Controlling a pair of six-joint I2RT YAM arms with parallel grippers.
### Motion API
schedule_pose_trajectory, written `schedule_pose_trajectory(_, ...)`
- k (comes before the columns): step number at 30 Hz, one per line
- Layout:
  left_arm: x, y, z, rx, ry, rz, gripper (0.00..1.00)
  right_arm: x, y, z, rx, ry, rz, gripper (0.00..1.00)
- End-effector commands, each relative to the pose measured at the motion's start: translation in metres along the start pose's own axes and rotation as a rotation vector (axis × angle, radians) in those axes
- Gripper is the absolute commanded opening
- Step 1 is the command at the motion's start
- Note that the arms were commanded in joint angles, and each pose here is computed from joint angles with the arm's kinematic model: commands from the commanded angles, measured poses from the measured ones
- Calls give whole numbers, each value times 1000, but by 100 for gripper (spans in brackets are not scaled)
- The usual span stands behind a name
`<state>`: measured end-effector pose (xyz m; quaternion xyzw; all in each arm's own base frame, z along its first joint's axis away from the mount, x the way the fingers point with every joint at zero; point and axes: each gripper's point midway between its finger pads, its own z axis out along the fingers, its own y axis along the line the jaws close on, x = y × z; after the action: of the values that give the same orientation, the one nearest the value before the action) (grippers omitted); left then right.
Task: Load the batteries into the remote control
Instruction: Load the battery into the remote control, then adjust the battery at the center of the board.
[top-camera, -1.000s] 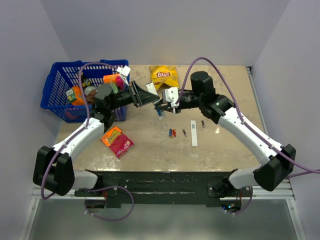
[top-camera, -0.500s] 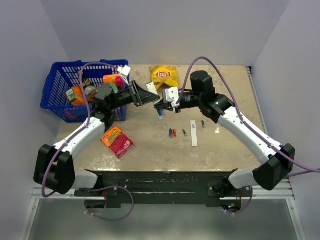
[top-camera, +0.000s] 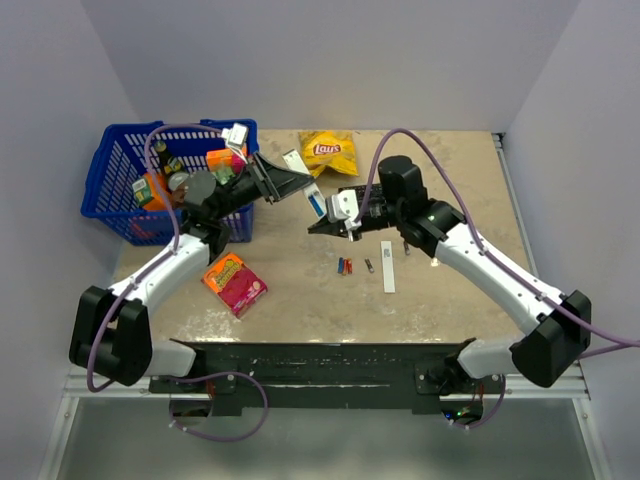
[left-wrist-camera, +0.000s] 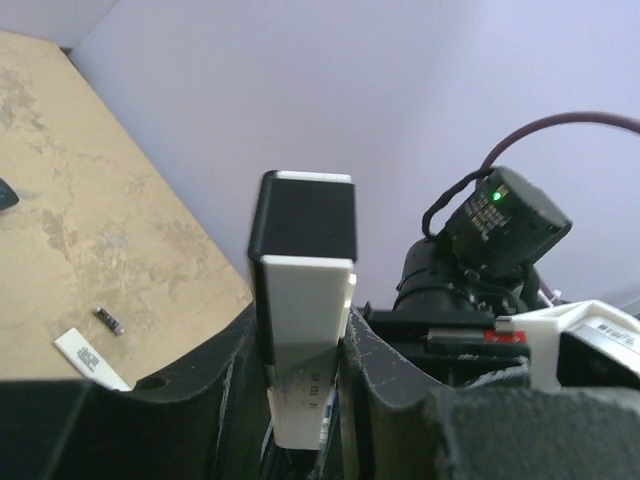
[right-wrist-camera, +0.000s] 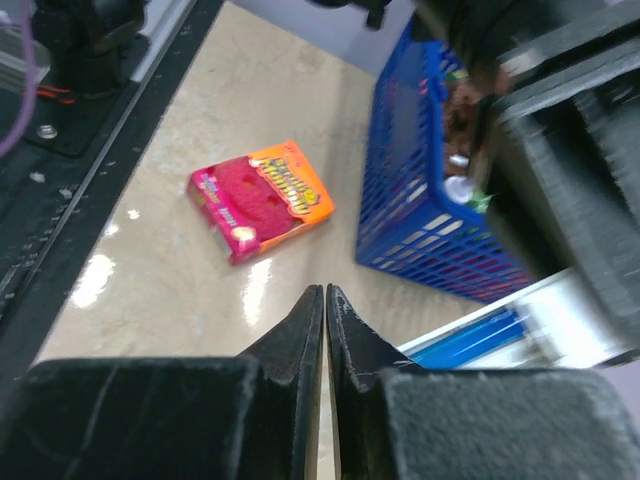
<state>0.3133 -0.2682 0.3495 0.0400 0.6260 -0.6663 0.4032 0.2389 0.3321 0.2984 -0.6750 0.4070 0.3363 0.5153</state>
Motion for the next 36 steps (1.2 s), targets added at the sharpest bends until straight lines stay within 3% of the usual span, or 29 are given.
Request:
schedule_pose_trajectory(1,-24,-58,-5,172,-72,88,0,26,12,-4,-2,60,113,8)
schedule_pose_trajectory(6,-16,-33,-6,77,-43,163,0,-8,3,-11,31,-6,87,15)
schedule_pose_trajectory(7,-11,-16,-6,15,-24,190,0,-14,1,-14,43,-18,82,26)
schedule_pose_trajectory(10,-9,9,-12,-102,-16,257,0,-29,-9,-21,125,-44,104,39)
schedule_pose_trajectory(15,-17,45,-28,-314,-60,350,0,-28,-18,-31,251,-28,269,59)
schedule_pose_trajectory(19,-21,71,-52,-492,-89,402,0,1,-31,-43,445,69,495,73)
schedule_pose_trajectory(28,-9,69,-64,-482,-92,423,0,108,-7,-52,737,344,994,69)
schedule_pose_trajectory(36,3,64,-69,-445,-62,449,0,169,17,-31,832,626,1140,62)
